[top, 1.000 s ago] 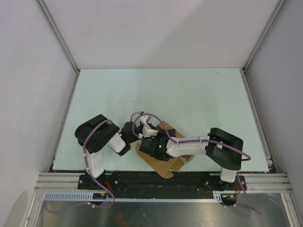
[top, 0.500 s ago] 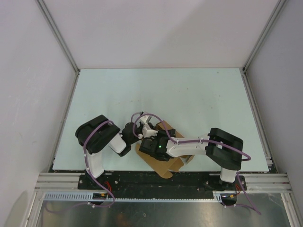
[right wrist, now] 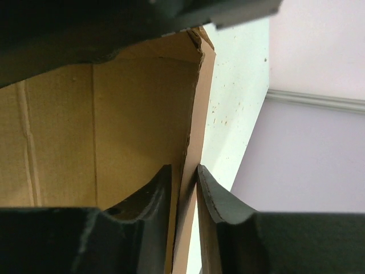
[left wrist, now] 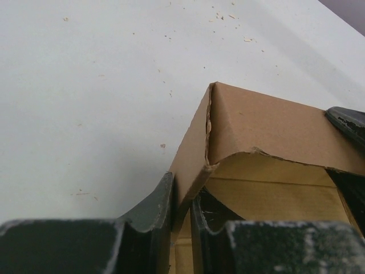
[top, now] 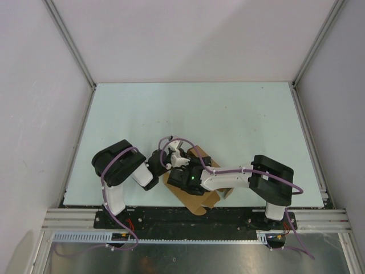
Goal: Fold the paper box
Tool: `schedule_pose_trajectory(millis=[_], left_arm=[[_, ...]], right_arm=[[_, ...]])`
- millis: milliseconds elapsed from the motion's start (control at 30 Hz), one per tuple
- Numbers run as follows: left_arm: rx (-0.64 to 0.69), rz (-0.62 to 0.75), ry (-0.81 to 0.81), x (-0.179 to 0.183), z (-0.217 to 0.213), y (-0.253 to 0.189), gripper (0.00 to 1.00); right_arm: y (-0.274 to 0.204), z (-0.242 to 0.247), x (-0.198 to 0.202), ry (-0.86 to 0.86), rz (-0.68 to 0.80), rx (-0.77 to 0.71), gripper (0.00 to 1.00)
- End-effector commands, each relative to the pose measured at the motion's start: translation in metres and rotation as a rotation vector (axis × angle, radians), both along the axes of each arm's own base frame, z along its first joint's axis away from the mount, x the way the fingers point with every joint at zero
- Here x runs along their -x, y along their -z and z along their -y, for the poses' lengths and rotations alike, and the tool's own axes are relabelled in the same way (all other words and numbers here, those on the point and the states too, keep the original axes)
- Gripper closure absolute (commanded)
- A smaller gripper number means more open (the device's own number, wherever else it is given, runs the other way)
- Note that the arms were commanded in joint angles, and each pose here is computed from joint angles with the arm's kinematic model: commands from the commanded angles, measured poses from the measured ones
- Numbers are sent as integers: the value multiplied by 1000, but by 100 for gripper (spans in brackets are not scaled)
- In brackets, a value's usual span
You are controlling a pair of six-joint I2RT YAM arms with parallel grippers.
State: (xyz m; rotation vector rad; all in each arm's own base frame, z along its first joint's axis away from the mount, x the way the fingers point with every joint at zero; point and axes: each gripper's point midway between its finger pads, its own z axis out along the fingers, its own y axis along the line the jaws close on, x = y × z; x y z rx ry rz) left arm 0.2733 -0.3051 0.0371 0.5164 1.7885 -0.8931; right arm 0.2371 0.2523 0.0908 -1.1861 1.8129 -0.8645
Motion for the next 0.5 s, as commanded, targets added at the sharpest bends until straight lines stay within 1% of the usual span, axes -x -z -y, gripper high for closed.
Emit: schedule_pose_trajectory(millis=[0,67,167,233,300,333,367,467], left_arm=[[264,308,80,13,28,-101,100],[263,307,81,14,28,-100,100],[261,305,86,15,28,-99,100],[261,307,84,15,28,-100,100],[262,308,86,15,28,-100,100],[262,308,87,15,28,-100,100],[262,308,86,15,28,-100,100],[262,309,93,16,29,-100,100]], right_arm=[[42,-34,23,-35,-238,-216,69],[38,-36,25,-43,-246,-235,62],[28,-40,27,-56,-252,-275,55],[24,-43,29,-67,-268,-300,53],[24,-46,32,-78,-286,-312,46],[21,-47,33,-82,-288,-325,39],[20,-47,34,-85,-294,-329,34],[16,-52,35,-98,-309,-366,32]])
